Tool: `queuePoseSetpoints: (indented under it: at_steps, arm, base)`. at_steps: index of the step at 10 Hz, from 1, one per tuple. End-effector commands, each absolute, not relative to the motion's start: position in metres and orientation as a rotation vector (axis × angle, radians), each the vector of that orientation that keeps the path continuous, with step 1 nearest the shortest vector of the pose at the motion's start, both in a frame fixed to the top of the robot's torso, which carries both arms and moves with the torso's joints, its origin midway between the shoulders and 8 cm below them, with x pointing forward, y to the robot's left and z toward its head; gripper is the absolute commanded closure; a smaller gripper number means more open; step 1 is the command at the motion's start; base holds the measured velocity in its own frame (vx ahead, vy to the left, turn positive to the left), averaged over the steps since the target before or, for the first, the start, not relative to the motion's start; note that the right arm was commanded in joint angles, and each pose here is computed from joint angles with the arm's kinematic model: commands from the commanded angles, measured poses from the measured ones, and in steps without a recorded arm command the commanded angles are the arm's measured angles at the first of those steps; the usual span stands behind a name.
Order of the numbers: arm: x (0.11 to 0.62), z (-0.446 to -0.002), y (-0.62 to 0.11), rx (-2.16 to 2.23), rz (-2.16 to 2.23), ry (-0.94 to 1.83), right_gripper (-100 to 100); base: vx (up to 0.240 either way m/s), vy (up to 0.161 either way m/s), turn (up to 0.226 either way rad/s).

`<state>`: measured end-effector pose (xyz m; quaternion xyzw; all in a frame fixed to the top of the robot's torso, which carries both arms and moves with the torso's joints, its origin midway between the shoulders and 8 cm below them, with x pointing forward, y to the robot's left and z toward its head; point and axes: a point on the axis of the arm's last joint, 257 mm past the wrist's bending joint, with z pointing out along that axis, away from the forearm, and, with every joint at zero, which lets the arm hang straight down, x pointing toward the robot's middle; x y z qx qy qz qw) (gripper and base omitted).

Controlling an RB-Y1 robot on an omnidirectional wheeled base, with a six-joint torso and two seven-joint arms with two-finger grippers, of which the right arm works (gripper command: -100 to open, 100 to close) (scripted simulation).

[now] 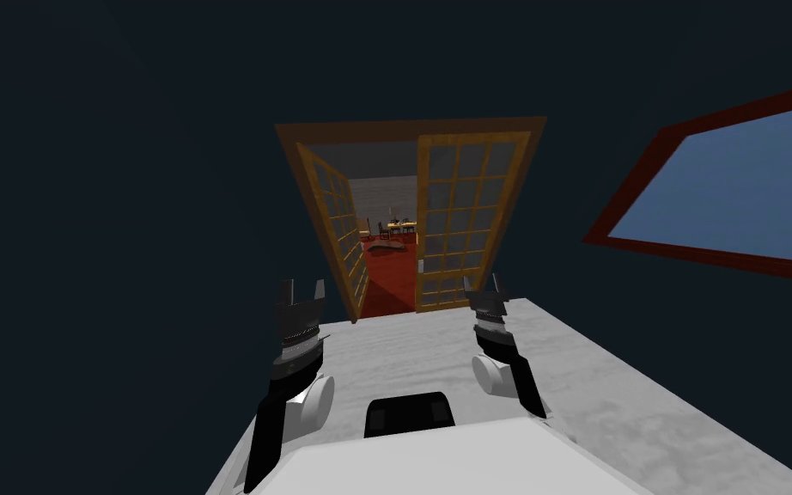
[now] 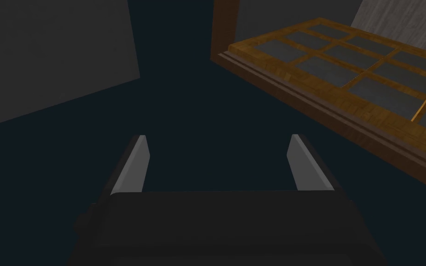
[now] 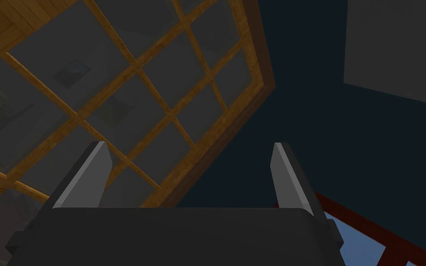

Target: Push the door open

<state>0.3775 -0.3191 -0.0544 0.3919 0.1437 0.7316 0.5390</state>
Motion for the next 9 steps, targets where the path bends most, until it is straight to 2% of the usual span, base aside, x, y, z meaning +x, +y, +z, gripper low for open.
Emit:
queuePoseSetpoints:
  at_steps: [1, 9]
  arm:
    - [0.382, -0.068, -0.318, 0.973, 1.771, 0.328, -100]
    - [0.406, -0.138, -0.32, 1.189, 1.896, 0.242, -100]
  base:
    - [0.087, -0.053, 0.108]
    - [0.09, -0.068, 0.115]
